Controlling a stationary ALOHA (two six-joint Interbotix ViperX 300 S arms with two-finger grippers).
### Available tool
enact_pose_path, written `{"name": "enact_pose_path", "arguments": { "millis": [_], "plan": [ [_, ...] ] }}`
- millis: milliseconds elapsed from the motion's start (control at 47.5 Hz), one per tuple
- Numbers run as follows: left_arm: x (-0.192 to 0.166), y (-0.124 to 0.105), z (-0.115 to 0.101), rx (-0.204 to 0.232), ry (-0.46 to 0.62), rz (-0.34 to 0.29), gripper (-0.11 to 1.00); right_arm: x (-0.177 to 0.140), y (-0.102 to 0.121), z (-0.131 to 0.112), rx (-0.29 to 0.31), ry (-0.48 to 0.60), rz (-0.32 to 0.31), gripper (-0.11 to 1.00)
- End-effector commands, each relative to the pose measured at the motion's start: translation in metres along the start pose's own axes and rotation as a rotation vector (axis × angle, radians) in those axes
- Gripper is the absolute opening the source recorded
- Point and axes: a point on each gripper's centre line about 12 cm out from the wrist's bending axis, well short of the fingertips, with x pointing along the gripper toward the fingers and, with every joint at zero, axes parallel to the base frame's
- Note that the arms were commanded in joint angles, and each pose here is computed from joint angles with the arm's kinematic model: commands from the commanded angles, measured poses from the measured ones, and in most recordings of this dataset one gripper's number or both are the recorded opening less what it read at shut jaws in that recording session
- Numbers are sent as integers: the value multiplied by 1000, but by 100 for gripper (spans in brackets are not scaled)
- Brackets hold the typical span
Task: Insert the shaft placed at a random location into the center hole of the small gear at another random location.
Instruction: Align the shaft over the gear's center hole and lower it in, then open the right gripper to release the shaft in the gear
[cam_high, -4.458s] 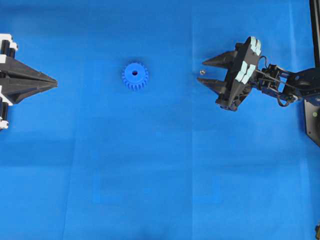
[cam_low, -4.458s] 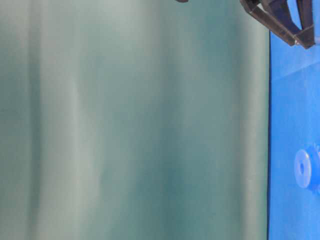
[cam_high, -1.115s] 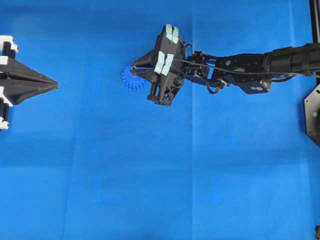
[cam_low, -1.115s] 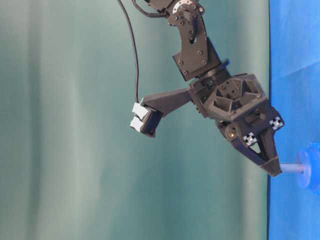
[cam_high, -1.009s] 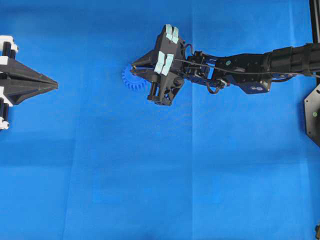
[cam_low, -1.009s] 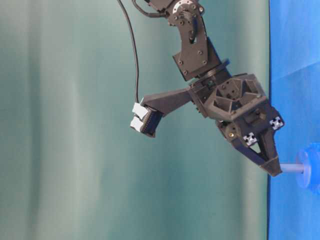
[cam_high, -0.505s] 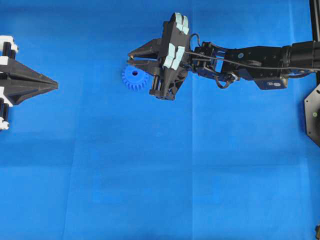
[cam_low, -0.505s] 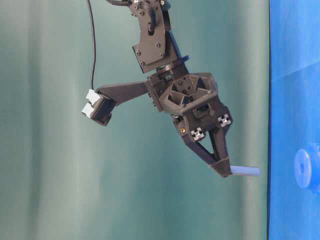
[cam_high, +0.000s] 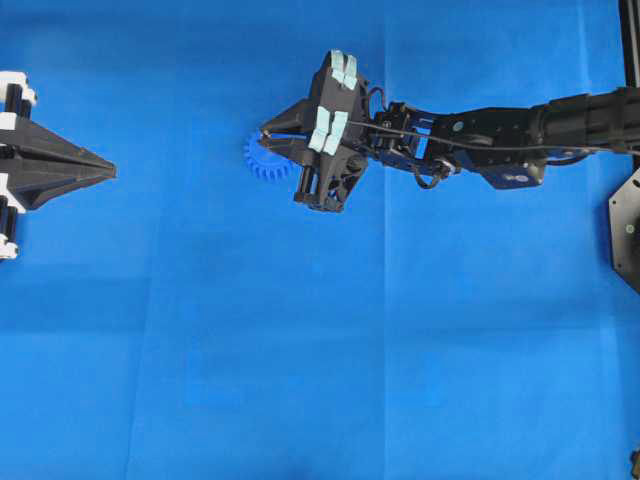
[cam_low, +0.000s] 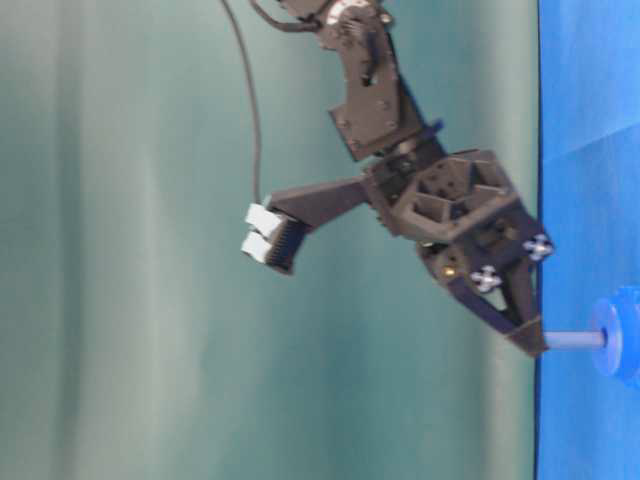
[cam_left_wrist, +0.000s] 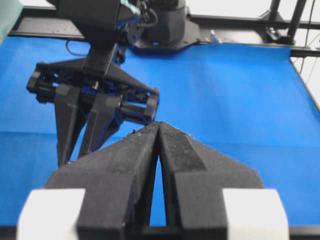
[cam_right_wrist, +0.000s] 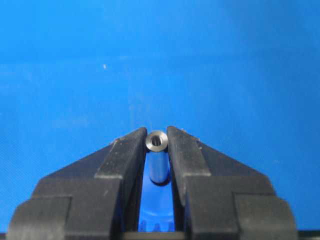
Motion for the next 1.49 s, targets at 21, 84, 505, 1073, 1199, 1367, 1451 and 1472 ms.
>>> {"name": "enact_pose_path", "arguments": {
  "millis": [21, 84, 505, 1073, 1199, 1367, 1451, 1472],
  "plan": [
    [1, 0, 3, 2, -9, -2, 0, 2, 1, 10, 18, -36, -2, 3],
    [1, 0, 4, 2, -11, -2, 0, 4, 1, 6, 22, -28, -5, 3],
    [1, 0, 4, 1, -11, -1, 0, 14, -3, -11, 34, -19, -24, 3],
    [1, 0, 3, 1, -9, -1, 0, 18, -3, -14, 33, -13, -26, 4],
    [1, -1, 3, 3, -9, -3, 0, 18, -3, -14, 33, -13, -25, 18],
    [1, 0, 3, 1, -9, -1, 0, 13, -2, -5, 35, -33, -22, 65],
    [1, -1, 3, 3, -9, -3, 0, 6, -2, 4, 33, -52, -19, 86],
    [1, 0, 3, 1, -9, -1, 0, 4, -1, 7, 33, -61, -18, 89]
  ]
}}
